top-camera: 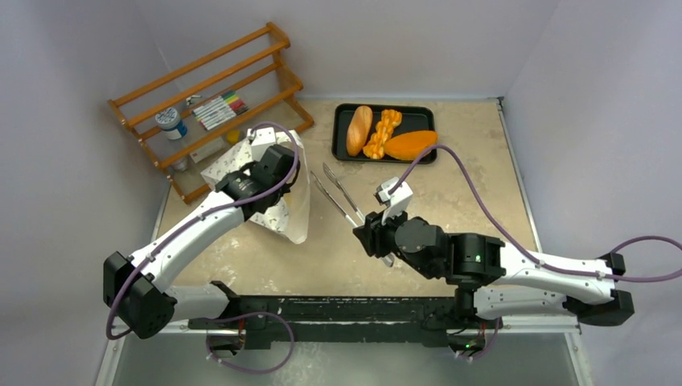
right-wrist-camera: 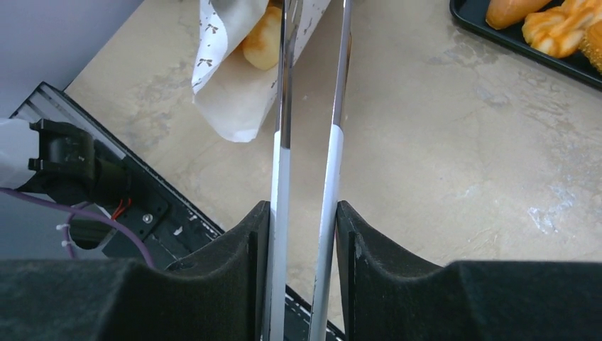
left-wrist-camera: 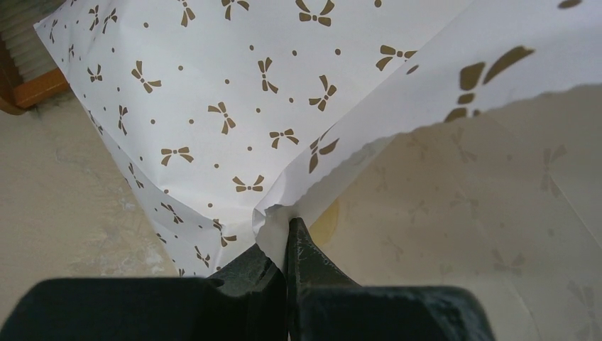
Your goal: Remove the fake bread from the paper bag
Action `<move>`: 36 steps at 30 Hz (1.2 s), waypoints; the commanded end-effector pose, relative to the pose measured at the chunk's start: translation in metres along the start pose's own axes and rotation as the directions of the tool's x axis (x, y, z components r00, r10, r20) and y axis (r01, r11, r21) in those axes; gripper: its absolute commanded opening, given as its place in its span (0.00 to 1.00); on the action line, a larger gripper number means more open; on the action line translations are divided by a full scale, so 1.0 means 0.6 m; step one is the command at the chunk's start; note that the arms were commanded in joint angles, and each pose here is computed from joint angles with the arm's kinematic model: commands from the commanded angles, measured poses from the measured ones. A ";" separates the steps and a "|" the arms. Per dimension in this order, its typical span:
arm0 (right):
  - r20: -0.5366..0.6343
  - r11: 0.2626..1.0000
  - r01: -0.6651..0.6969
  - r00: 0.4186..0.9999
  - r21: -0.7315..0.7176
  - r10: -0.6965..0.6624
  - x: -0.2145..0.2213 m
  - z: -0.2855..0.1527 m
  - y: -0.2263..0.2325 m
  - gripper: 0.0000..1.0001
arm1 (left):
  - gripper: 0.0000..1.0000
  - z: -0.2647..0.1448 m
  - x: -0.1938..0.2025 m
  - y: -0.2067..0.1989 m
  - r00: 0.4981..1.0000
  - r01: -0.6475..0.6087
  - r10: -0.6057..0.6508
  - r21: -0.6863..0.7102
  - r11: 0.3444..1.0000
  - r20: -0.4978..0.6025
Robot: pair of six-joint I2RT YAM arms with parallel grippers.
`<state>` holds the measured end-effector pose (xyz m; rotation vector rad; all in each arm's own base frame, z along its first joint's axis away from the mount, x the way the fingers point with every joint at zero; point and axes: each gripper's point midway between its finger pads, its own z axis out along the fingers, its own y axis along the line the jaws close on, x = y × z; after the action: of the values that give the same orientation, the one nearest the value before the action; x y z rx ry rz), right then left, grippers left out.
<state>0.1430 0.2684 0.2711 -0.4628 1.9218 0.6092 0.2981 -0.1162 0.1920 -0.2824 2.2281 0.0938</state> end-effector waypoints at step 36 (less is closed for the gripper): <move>-0.027 0.993 0.109 0.994 -0.042 -0.110 0.022 0.038 0.095 0.39 | 0.00 -0.012 -0.032 -0.005 0.995 0.044 -0.047 0.033 0.999 0.089</move>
<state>0.1159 0.3166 0.2439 -0.6579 1.9417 0.5558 0.3022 -0.1195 0.1936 -0.2818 2.1988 0.0767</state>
